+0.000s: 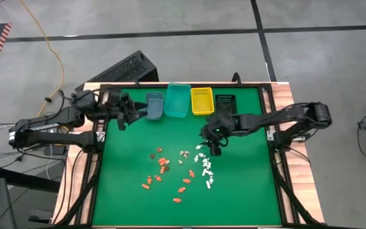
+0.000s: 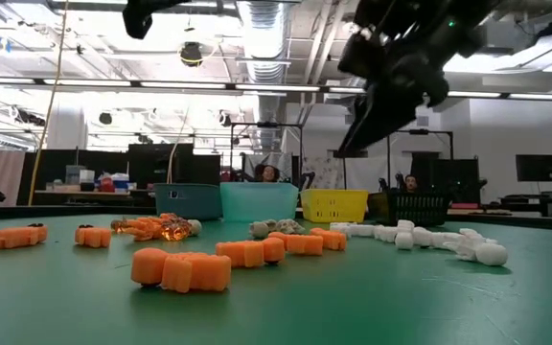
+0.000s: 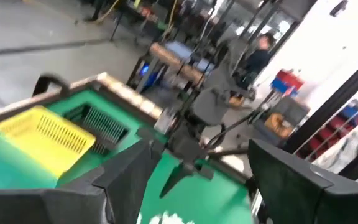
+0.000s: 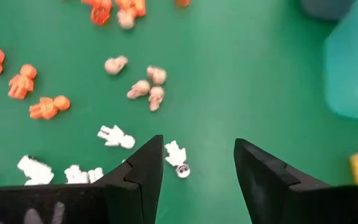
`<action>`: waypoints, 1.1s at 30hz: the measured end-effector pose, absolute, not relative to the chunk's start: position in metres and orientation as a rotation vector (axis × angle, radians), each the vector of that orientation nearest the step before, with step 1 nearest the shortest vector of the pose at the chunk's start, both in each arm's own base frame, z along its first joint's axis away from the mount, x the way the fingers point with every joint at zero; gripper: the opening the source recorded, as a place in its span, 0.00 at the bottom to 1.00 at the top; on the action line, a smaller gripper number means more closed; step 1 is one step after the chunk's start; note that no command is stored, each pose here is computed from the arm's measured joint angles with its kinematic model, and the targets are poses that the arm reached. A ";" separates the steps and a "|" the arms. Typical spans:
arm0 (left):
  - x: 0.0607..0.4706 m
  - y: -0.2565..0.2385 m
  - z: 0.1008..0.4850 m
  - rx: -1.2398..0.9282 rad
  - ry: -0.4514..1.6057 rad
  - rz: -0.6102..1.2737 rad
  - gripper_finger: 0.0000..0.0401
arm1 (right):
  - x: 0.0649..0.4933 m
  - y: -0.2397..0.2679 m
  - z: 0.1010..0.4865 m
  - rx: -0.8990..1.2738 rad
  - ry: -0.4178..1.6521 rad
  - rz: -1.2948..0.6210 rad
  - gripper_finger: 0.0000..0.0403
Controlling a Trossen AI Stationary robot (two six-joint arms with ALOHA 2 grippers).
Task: Sort Halloween decoration
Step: Put the white skeleton toy into the blue transparent bin
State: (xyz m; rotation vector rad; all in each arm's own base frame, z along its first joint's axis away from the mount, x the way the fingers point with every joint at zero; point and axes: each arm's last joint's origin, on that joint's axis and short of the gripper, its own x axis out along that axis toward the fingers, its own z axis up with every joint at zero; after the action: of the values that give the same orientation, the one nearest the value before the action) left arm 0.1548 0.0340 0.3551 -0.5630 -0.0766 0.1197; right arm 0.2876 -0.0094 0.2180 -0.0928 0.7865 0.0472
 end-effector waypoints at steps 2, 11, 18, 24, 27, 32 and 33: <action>0.155 0.034 0.352 -0.570 -0.043 0.132 0.65 | 0.293 -0.009 0.208 -0.099 0.820 0.069 0.48; 0.155 0.036 0.342 -0.580 0.034 0.215 0.65 | 0.307 -0.002 0.163 -0.172 0.957 0.141 0.48; 0.155 0.037 0.339 -0.582 0.055 0.262 0.65 | 0.316 -0.003 0.144 -0.174 0.980 0.128 0.48; 0.155 0.037 0.338 -0.583 0.057 0.276 0.65 | 0.318 -0.004 0.141 -0.155 0.987 0.086 0.42; 0.154 0.038 0.336 -0.583 0.071 0.298 0.65 | 0.318 -0.005 0.140 -0.131 0.992 0.041 0.32; 0.153 0.039 0.332 -0.598 0.101 0.361 0.65 | 0.318 -0.006 0.140 -0.080 0.993 -0.024 0.16; 0.153 0.039 0.331 -0.599 0.106 0.372 0.65 | 0.318 -0.006 0.140 -0.068 0.993 -0.034 0.13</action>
State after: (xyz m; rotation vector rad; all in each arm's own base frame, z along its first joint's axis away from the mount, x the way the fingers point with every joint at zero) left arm 0.1529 0.0392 0.3311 -0.5992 0.1061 0.3718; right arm 0.3177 -0.0062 0.1401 -0.0680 0.9932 -0.0337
